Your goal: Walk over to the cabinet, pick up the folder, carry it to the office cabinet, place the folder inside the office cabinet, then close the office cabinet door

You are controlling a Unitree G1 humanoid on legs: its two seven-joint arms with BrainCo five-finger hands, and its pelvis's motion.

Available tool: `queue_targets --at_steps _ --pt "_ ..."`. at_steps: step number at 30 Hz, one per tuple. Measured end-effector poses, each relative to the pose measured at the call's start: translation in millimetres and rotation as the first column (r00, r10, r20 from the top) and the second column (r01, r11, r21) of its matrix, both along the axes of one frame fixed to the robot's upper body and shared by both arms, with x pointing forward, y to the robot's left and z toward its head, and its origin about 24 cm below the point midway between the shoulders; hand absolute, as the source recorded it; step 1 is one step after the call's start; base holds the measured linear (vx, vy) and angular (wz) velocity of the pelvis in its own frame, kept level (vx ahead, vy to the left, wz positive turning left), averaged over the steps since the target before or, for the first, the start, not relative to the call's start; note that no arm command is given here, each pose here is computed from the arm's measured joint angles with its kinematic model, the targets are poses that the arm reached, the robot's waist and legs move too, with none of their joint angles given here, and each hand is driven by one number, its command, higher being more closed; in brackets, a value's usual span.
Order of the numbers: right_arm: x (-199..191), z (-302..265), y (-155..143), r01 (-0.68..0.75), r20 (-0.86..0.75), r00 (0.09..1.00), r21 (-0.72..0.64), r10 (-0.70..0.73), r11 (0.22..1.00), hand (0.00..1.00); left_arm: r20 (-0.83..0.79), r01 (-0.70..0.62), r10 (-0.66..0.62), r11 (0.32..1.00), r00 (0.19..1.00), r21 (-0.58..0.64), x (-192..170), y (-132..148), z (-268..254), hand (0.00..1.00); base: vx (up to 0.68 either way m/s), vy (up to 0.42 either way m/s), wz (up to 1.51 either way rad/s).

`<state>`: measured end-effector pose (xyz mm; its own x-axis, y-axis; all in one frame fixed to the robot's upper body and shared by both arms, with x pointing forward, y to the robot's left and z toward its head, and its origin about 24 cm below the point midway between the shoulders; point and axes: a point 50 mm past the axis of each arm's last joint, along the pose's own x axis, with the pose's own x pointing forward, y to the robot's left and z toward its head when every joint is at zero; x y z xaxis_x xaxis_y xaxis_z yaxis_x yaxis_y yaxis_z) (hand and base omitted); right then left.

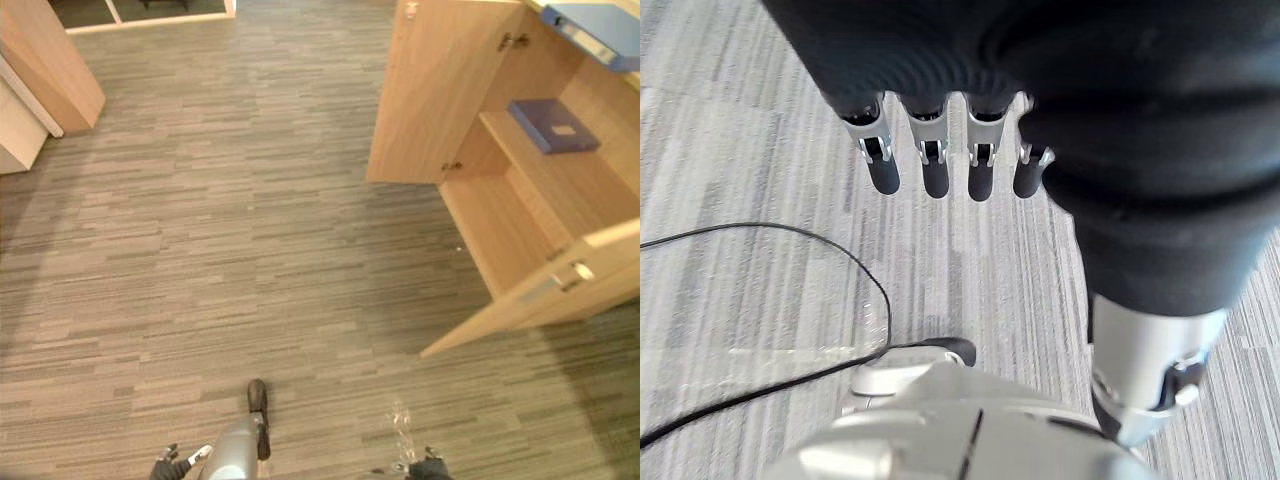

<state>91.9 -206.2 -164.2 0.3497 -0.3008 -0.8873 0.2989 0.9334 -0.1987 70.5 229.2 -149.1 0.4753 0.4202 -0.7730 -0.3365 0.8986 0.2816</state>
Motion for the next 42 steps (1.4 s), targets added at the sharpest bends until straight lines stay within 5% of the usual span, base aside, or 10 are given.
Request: queue_targets --at_steps 4,9,24,29,34,42 --pt "0.3 -3.4 14.6 0.023 -0.017 1.000 0.053 -0.022 0.998 0.00 -0.023 -0.073 0.072 0.997 0.997 -0.014 -11.5 0.4 -3.1 0.00 0.46 0.377 -0.51" --pt "14.9 3.6 -1.9 0.010 0.032 0.999 0.006 -0.010 1.000 0.00 -0.040 -0.123 0.122 0.992 0.992 -0.022 -21.7 -1.4 -4.7 0.00 0.48 0.334 -0.09" --pt "52.0 16.1 4.5 -0.074 0.154 0.985 -0.008 0.075 0.997 0.00 -0.007 0.075 -0.075 0.997 0.997 -0.016 16.9 -9.3 -2.1 0.00 0.34 -0.102 0.03" --pt "23.3 8.4 -9.6 -0.042 0.071 0.996 -0.028 0.044 0.999 0.00 -0.018 -0.099 0.098 0.994 0.995 -0.052 -0.8 -7.0 -5.4 0.00 0.51 -0.309 -0.60" --pt "8.8 5.7 -22.6 0.033 0.021 0.999 -0.042 -0.032 0.999 0.00 -0.019 -0.129 0.128 0.991 0.992 -0.044 -2.1 -6.7 -5.2 0.00 0.44 -0.016 -1.08" --pt "21.5 6.7 -10.8 -0.013 0.042 0.999 -0.031 0.014 0.999 0.00 0.005 -0.269 0.270 0.961 0.963 -0.069 0.3 -10.5 -5.5 0.00 0.41 0.223 -1.12"
